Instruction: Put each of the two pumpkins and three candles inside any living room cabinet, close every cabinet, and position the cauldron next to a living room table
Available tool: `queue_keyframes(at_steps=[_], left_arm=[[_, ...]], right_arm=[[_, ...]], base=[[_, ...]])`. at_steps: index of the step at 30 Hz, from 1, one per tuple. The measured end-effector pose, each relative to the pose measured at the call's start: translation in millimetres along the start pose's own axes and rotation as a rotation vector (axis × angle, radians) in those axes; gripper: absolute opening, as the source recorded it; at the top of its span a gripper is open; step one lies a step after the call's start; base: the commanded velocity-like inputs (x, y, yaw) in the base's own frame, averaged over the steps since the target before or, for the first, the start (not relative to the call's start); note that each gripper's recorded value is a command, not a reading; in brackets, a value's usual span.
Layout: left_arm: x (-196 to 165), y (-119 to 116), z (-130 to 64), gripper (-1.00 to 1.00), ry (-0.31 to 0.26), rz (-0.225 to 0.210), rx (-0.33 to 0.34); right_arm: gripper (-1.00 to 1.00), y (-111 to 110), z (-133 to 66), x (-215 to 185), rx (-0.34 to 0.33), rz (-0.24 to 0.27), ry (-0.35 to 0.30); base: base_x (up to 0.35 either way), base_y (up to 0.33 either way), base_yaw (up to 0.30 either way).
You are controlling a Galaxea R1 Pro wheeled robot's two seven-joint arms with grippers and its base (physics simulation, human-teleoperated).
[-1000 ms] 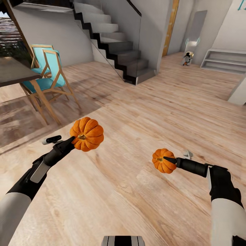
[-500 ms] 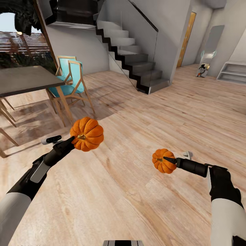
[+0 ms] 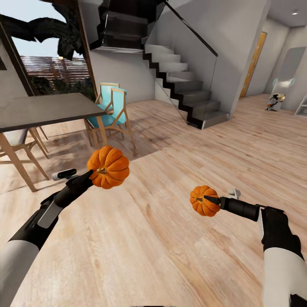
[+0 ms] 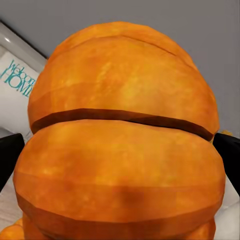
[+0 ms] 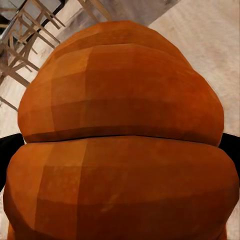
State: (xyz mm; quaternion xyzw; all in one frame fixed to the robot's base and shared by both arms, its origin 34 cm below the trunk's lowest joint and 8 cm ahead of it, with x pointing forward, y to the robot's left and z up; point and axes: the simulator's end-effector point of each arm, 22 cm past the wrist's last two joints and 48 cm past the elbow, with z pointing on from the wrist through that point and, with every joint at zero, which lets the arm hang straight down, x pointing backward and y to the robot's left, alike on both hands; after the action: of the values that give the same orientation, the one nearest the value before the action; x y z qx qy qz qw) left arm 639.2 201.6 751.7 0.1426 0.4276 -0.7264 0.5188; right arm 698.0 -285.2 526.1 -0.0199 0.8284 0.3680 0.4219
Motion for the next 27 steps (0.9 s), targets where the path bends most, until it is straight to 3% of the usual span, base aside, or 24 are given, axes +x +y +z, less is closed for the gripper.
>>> queue_keyframes(at_steps=[15, 27], left_arm=[[-17.6, -35.1, 19.5, -1.0, 0.008, 0.053, 0.044], [-19.2, -36.6, 17.4, -1.0, 0.005, 0.056, 0.041]], right_arm=[[-1.0, 27.3, -18.0, -29.1, -0.018, -0.045, -0.048], [-1.0, 30.4, -18.7, -30.8, -0.02, -0.05, -0.051]], base=[[0.0, 0.0, 0.266], [0.0, 0.0, 0.266]])
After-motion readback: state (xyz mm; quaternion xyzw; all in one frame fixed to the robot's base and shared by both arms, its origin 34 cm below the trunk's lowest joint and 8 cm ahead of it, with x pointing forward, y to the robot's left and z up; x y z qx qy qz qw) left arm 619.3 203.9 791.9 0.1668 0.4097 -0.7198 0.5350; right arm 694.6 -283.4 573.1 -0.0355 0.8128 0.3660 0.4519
